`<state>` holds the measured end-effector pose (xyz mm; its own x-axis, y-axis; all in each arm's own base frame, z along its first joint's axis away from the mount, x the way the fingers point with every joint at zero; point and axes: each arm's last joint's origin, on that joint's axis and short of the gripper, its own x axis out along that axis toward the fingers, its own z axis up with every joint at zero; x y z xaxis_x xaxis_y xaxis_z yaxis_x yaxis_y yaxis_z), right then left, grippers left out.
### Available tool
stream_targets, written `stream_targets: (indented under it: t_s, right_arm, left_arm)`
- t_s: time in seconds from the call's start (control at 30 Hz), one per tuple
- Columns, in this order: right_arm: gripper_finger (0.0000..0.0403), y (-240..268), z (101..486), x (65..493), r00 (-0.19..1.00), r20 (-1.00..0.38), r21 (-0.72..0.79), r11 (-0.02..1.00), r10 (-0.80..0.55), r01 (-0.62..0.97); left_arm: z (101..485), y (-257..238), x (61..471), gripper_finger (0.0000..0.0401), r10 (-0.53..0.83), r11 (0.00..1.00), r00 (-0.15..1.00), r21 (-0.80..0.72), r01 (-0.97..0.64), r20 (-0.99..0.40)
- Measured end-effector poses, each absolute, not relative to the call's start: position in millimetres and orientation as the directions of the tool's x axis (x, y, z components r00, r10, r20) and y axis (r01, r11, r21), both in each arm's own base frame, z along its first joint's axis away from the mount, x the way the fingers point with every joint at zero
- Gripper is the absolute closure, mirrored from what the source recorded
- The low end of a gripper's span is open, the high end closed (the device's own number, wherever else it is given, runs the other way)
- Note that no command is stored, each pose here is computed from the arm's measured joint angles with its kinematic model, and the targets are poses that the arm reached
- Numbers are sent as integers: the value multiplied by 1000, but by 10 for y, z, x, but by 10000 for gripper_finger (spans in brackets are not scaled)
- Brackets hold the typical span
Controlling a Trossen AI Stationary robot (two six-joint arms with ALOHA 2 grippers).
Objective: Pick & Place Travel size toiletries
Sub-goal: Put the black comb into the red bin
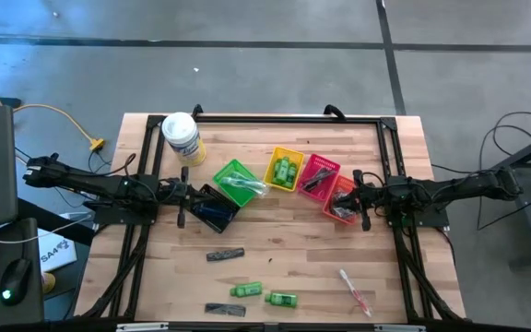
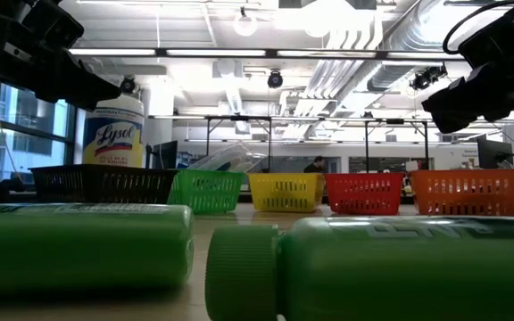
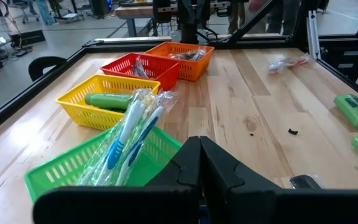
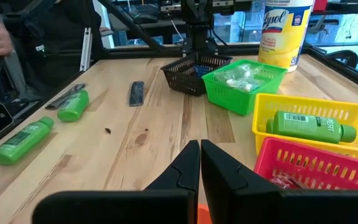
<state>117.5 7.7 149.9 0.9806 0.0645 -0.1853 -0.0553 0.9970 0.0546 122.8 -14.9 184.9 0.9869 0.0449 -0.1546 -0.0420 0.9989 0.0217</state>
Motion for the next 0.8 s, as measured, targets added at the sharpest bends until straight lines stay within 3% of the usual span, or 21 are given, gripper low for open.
stream_targets:
  t_s: [0.63, 0.8]
  right_arm:
    - [396, 78, 1502, 1186, 981, -181, 102, 994, 64, -46]
    - [396, 80, 1489, 1192, 978, -194, 122, 991, 70, -47]
  left_arm:
    - [1881, -149, 1232, 401, 48, 997, 991, 73, -39, -122]
    - [1928, -163, 1237, 401, 1, 1000, 997, 4, -1, -75]
